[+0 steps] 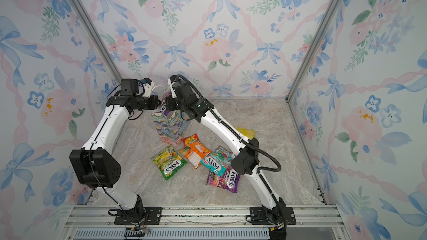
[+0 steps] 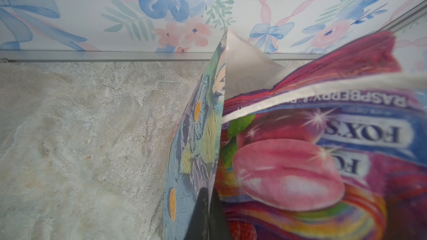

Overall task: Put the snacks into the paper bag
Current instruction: 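Lower the purple candy bag into the gift bag held open by the left gripper, then open the right gripper and raise it out of the gift bag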

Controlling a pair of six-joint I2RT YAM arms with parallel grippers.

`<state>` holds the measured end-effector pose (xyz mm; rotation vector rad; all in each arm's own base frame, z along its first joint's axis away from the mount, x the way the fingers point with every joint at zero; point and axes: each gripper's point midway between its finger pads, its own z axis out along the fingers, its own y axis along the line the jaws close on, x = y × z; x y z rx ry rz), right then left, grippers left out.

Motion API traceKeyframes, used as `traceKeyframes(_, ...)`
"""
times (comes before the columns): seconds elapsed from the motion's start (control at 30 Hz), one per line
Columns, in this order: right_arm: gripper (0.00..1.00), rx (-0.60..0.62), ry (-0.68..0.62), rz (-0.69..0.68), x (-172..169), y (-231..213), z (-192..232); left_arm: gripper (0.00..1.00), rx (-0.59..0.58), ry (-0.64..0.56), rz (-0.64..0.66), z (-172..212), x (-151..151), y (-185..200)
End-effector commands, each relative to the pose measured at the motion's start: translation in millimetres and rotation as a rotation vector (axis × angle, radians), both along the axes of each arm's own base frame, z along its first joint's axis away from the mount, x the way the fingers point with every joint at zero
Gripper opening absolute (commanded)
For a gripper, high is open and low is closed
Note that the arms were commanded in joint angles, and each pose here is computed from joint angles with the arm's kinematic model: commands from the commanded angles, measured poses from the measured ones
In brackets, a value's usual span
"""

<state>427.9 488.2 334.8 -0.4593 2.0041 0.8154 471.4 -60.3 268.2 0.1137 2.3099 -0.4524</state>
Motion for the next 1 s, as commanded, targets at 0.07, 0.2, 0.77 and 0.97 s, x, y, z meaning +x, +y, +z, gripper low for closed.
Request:
traceKeyframes(0.07,0.21,0.067,-0.035,0.003,2.9,-4.3,26.3,0.0,-0.013,-0.004,0.01,7.3,-3.5,4.1)
traceKeyframes(0.2,0.54,0.077,-0.06,0.003,-1.4,-12.6,42.1,0.0,-0.012,-0.002,0.011,6.3,-3.7,4.7)
traceKeyframes(0.77,0.98,0.131,-0.142,0.137,-44.8,-38.2,106.5,0.0,-0.011,0.0,0.015,5.1,-3.2,6.3)
traceKeyframes(0.97,0.96,0.058,-0.126,0.174,-72.9,-67.5,94.4,0.0,-0.004,0.003,0.02,3.3,-3.0,7.9)
